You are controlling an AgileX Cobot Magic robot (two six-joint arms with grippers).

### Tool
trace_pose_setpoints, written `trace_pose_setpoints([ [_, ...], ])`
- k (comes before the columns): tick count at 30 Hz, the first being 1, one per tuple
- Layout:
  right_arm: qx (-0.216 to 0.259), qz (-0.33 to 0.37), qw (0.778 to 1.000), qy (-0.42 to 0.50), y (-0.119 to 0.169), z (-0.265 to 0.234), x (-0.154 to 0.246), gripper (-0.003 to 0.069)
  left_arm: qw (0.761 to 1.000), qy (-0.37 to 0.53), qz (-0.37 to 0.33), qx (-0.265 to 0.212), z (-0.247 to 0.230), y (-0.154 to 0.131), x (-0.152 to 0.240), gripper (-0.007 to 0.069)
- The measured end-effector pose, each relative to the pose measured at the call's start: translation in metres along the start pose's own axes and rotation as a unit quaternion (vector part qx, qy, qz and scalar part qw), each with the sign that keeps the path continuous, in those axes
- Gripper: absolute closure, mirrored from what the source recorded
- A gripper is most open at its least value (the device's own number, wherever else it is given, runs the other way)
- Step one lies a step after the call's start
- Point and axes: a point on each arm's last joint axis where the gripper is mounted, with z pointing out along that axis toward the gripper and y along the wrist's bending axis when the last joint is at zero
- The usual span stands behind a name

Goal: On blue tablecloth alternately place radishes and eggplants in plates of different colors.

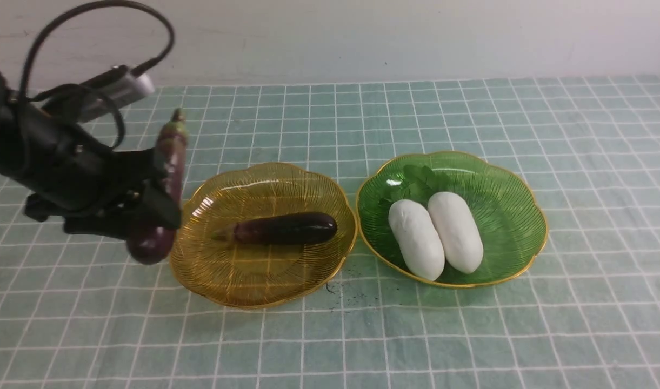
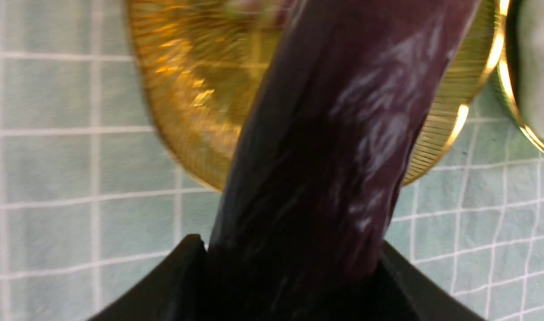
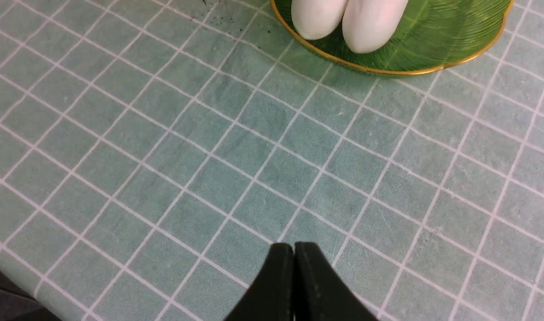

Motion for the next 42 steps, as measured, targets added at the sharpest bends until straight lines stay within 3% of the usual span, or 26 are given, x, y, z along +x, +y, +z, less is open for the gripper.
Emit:
trace_pose_setpoints([
  [7, -0.017, 0.01, 1.0, 0.01, 0.003, 0.0, 0.002, 0.0674, 0.999, -0.014, 0.047, 0.013, 0.054, -0.037, -0.008, 0.0244],
  [13, -0.016, 0.0, 0.999, 0.031, 0.003, -0.001, 0.006, 0.0674, 0.999, -0.007, 0.039, 0.004, 0.087, -0.032, -0.014, 0.0244],
  [17, -0.016, -0.004, 0.999, 0.029, 0.002, -0.008, 0.012, 0.0674, 0.999, 0.022, 0.029, -0.003, 0.11, -0.024, -0.014, 0.0184],
  [24, -0.019, 0.003, 0.999, -0.027, -0.001, -0.032, 0.03, 0.0674, 0.999, 0.027, 0.032, 0.0, 0.109, -0.026, -0.018, 0.0066],
  [30, -0.022, 0.017, 0.993, -0.117, -0.004, -0.054, 0.047, 0.0674, 0.997, 0.036, 0.061, 0.011, 0.086, -0.042, -0.034, 0.0068],
  [34, -0.002, 0.002, 0.963, -0.27, -0.007, -0.047, 0.044, 0.0674, 0.996, 0.031, 0.077, 0.017, 0.071, -0.051, -0.044, 0.0135],
  [37, 0.004, -0.017, 0.947, -0.322, -0.005, -0.023, 0.042, 0.0674, 0.996, 0.034, 0.079, 0.018, 0.069, -0.052, -0.044, 0.0214],
  [42, -0.002, -0.04, 0.926, -0.376, 0.0, 0.008, 0.047, 0.0674, 0.995, 0.054, 0.079, 0.018, 0.069, -0.051, -0.041, 0.0465],
])
